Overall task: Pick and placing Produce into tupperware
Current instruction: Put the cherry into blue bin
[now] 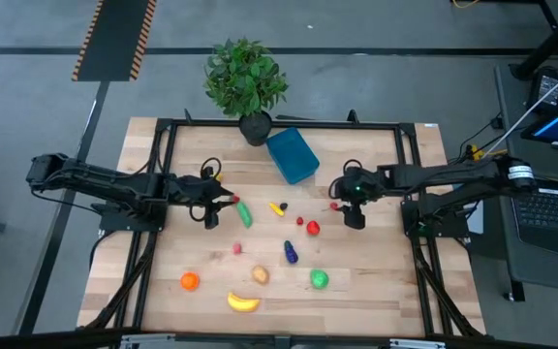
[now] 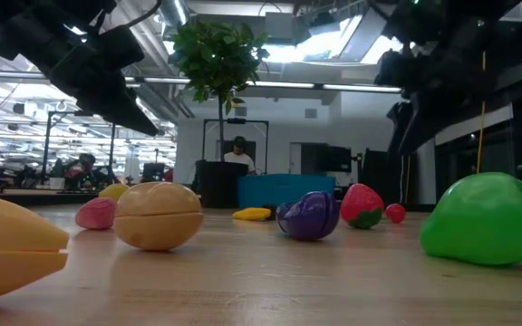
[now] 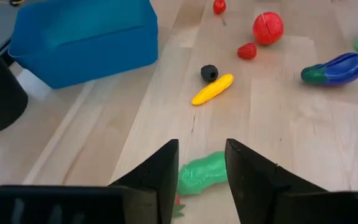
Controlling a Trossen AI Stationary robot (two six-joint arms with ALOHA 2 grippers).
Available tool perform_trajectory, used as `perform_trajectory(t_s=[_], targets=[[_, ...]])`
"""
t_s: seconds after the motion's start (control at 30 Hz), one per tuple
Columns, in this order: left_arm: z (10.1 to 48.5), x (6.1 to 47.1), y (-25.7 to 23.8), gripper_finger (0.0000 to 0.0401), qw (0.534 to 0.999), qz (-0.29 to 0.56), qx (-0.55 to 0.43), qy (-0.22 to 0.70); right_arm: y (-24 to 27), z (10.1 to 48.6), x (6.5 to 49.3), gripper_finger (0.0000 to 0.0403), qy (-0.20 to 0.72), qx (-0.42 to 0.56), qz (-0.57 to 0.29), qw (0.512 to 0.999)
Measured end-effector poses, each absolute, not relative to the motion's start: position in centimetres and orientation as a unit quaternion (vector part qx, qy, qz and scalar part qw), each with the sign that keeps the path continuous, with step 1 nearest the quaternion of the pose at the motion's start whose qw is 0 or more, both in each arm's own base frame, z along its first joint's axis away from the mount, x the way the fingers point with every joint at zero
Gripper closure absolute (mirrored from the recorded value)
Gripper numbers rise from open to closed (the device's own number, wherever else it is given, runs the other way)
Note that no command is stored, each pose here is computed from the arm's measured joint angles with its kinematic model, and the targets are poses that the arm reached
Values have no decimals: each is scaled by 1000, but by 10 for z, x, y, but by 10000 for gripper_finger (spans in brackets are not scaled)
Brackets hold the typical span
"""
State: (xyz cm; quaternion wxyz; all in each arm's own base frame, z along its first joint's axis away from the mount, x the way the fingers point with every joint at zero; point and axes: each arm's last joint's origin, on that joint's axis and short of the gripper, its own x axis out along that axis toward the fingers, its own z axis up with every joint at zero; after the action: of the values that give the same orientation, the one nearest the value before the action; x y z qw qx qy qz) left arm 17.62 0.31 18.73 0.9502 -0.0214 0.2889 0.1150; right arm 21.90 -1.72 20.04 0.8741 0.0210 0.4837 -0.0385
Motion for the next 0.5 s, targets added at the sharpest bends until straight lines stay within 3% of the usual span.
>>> perform_trajectory(t_s=[0.5], targets=[[187, 176, 3, 302, 950, 115, -21, 289, -19, 163, 237, 171, 547, 14, -33, 837]])
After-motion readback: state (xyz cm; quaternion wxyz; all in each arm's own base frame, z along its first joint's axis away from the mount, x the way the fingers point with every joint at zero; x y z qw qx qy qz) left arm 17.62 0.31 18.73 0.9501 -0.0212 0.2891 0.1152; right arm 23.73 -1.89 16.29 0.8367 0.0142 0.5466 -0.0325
